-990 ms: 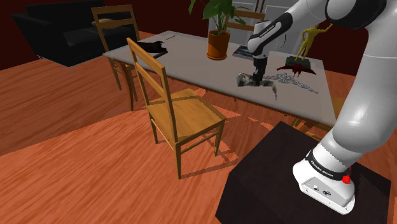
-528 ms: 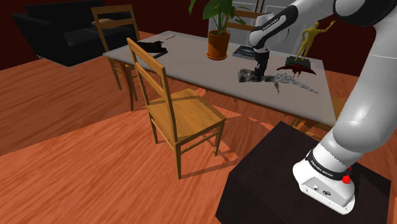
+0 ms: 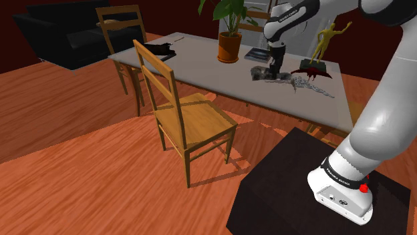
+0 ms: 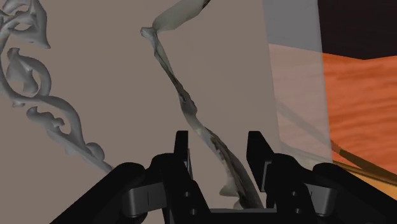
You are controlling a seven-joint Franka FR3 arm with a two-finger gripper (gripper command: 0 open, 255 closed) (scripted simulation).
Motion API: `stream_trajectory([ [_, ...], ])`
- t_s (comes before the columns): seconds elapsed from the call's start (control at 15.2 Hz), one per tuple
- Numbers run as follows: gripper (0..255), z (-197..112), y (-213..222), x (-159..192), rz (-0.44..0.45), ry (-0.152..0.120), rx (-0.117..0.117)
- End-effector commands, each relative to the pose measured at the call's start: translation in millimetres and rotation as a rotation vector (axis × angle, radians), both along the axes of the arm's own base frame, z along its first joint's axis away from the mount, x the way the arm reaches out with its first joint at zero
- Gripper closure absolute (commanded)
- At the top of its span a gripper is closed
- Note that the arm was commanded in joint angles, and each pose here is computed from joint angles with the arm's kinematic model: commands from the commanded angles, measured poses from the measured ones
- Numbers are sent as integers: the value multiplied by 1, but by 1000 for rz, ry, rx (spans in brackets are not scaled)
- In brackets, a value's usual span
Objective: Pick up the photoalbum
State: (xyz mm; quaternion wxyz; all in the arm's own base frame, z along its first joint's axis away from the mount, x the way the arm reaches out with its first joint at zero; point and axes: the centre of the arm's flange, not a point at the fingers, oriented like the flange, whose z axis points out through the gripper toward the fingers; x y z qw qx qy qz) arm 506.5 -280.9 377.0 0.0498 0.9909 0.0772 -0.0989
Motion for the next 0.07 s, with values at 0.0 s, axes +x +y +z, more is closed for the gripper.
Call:
stream_trajectory([
  [0.0, 255, 3, 0, 1, 0, 0, 0],
])
